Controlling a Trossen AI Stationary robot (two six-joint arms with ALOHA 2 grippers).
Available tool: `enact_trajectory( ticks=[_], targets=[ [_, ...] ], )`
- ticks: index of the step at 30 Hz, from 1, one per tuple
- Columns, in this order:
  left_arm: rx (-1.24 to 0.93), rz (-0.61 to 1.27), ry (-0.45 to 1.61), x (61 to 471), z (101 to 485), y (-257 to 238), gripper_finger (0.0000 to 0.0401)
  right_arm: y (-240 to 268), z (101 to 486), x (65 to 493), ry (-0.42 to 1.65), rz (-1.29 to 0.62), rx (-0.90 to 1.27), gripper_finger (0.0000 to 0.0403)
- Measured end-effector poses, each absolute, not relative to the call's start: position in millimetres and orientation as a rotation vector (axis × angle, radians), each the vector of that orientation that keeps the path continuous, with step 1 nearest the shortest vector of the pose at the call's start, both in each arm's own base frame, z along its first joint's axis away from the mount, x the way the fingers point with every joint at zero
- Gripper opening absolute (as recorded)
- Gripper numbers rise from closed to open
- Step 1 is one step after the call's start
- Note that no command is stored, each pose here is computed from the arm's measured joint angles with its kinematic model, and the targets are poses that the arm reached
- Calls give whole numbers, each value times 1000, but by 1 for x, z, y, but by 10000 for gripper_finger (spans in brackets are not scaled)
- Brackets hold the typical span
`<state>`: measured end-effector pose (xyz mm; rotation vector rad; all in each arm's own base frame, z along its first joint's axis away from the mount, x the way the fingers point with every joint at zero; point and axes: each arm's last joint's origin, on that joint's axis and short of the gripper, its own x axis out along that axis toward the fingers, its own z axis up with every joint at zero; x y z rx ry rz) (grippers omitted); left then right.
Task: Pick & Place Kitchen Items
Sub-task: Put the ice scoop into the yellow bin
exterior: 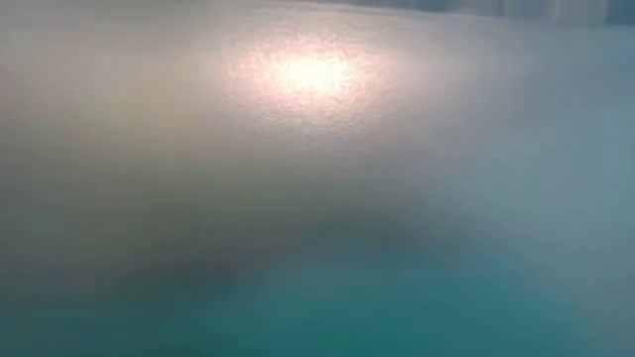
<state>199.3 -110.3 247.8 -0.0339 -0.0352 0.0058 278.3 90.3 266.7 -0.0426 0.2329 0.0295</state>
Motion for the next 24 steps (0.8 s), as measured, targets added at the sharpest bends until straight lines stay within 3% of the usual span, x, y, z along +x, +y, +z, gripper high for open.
enact_trajectory(
  ticks=[13,24],
  targets=[
    [-61,15,-14,229,245,-35,69,9,258,264,174,57,-23,181],
    [-146,53,43,229,245,53,69,-66,260,254,148,83,-16,181]
  ],
)
